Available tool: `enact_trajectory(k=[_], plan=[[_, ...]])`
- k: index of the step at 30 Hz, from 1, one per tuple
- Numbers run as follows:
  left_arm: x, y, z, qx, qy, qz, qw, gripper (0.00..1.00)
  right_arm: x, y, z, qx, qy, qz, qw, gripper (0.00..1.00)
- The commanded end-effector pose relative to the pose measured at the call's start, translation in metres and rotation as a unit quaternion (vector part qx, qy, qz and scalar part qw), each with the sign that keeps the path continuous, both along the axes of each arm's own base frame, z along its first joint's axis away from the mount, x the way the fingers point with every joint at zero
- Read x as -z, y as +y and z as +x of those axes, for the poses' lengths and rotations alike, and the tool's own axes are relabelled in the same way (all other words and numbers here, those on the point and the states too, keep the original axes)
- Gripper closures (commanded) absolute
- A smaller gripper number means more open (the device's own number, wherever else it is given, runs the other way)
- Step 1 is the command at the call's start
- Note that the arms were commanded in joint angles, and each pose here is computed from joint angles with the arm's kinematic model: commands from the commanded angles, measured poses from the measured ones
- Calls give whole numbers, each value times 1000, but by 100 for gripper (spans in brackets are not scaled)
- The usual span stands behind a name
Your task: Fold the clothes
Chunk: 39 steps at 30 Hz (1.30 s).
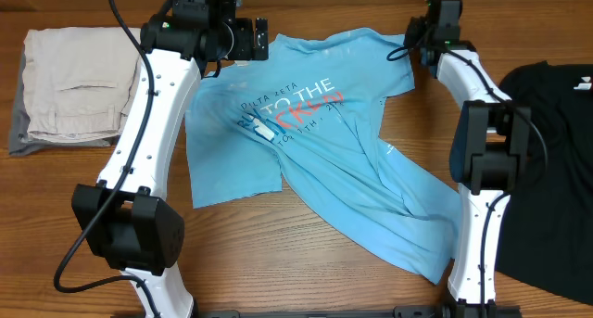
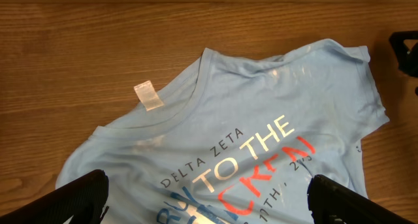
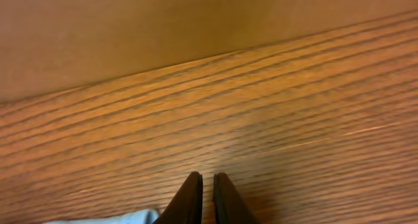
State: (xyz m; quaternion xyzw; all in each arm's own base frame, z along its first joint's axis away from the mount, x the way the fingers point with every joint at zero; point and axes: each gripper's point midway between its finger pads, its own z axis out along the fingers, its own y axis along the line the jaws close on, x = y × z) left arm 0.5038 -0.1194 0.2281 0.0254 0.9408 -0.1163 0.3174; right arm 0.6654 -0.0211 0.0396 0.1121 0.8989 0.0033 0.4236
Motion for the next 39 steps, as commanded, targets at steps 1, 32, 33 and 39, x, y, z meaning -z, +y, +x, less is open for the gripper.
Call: enact_trajectory(k=[1, 32, 33, 39], plan=[[3, 1, 1, -2, 4, -4, 1000, 0, -39, 15, 3, -34, -20, 23, 999, 89], [3, 1, 1, -2, 4, -4, 1000, 0, 24, 90, -28, -124, 82, 85, 985, 96], [3, 1, 1, -2, 4, -4, 1000, 0, 25, 89, -26, -121, 79, 82, 986, 96], [3, 1, 1, -2, 4, -4, 1000, 0, 35, 86, -19, -114, 68, 74, 988, 96]])
